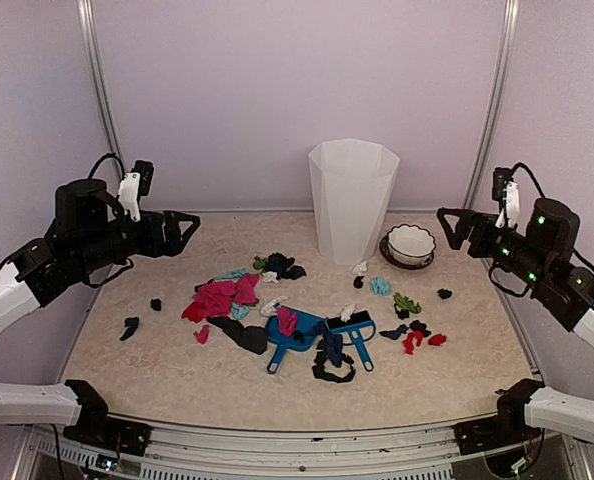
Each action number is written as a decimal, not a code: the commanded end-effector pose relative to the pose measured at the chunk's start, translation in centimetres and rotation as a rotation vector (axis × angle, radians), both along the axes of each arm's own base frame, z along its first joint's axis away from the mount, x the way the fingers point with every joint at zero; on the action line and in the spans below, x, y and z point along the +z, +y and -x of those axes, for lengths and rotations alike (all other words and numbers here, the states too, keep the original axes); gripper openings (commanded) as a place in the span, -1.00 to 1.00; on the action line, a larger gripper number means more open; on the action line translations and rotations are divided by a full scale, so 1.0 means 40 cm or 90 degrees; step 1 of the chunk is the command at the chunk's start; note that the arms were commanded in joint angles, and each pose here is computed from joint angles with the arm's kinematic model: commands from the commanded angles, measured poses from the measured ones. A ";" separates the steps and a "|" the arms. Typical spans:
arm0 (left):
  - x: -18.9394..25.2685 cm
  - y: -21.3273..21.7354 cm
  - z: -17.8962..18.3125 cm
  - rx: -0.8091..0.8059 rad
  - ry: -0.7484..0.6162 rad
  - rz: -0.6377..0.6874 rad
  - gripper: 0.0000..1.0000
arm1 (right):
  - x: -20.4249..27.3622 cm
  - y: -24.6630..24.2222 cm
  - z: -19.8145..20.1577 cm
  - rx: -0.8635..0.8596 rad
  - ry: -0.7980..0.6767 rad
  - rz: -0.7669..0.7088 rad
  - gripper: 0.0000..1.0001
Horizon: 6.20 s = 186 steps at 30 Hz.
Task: Sweep away the paper scraps from the table
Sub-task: Pick up the broom from the center of the board, then pass from the right arm to the left
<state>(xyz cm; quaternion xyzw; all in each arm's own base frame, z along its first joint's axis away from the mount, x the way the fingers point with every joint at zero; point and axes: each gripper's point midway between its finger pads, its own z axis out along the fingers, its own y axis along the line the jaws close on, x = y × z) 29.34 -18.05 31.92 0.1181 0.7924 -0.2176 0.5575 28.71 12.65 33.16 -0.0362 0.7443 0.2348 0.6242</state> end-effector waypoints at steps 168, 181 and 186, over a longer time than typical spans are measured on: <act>-0.137 -0.375 0.201 -0.315 0.253 0.185 0.72 | -0.291 0.643 0.215 0.610 -0.224 0.529 -1.00; -0.251 -0.405 0.178 -0.270 0.347 0.133 0.42 | -0.302 0.673 0.184 0.588 -0.255 0.597 -1.00; -0.251 -0.406 0.175 -0.267 0.348 0.135 0.10 | -0.301 0.675 0.184 0.586 -0.256 0.600 -1.00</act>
